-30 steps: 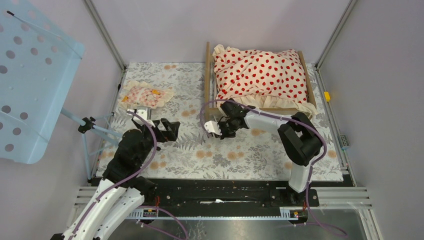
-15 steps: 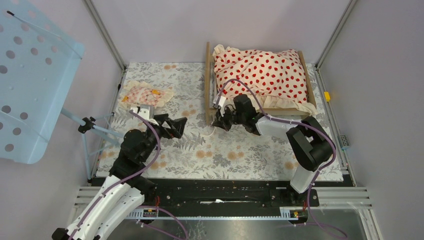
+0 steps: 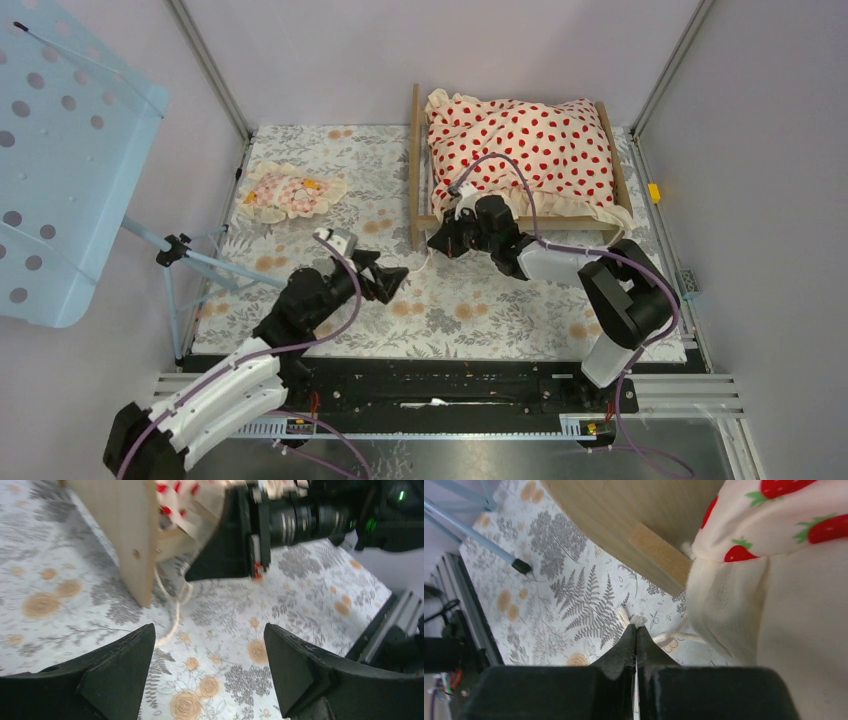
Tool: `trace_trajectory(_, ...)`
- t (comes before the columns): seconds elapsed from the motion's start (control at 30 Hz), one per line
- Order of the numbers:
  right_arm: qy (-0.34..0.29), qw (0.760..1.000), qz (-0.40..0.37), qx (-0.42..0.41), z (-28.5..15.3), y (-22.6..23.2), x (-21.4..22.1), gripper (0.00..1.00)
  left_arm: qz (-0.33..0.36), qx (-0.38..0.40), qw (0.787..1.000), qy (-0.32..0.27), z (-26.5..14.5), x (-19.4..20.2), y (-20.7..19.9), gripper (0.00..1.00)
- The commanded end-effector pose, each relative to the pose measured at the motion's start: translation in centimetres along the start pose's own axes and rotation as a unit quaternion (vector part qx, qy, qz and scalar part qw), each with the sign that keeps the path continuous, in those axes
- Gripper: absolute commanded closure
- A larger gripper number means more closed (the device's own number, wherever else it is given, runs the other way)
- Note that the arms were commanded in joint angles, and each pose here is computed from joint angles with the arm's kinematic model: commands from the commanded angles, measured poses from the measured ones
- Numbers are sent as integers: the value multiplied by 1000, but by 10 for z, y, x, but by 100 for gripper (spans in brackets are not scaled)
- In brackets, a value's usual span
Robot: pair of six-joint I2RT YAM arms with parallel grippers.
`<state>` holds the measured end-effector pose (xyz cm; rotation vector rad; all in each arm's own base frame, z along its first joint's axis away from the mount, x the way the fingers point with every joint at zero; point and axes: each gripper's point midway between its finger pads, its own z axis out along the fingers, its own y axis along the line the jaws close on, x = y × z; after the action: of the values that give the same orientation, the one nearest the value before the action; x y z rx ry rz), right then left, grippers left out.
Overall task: Set up the pet bed
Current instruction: Tie the ropes to the bed frame.
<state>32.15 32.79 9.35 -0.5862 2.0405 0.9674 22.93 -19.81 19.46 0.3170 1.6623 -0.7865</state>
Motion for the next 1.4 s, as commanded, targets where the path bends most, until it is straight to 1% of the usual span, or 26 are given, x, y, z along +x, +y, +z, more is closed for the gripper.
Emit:
trace_trajectory(0.0, -52, 995, 76, 33, -8, 3, -36, 100, 32, 27, 999, -35, 12, 1, -18, 16)
trace_trajectory(0.07, -55, 992, 104, 42, -8, 2, -39, 100, 36, 15, 998, -39, 15, 10, -16, 16)
trace_trajectory(0.17, -59, 987, 145, 43, -8, 4, -40, 100, 41, 19, 997, -54, 20, 18, -18, 16)
trace_trajectory(0.23, -58, 984, 165, 46, -8, 4, -41, 100, 49, 17, 997, -48, 26, 27, -18, 16)
trace_trajectory(0.47, -62, 977, 198, 44, -9, 7, -41, 100, 87, 19, 994, -60, 52, 34, -22, 16)
trace_trajectory(0.6, -59, 973, 222, 40, -13, 11, -39, 100, 95, -3, 993, -73, 68, 42, -12, 15)
trace_trajectory(0.83, -59, 965, 251, 40, -15, 14, -39, 100, 85, 3, 993, -80, 90, 52, -15, 24)
trace_trajectory(0.97, -54, 964, 257, 36, -15, 15, -38, 100, 84, -23, 993, -83, 96, 57, -4, 25)
trace_trajectory(1.07, -49, 962, 265, 30, -14, 17, -35, 100, 89, -27, 992, -86, 102, 55, -4, 26)
trace_trajectory(1.37, -45, 961, 272, 27, -17, 20, -32, 100, 94, -63, 990, -83, 115, 59, 8, 36)
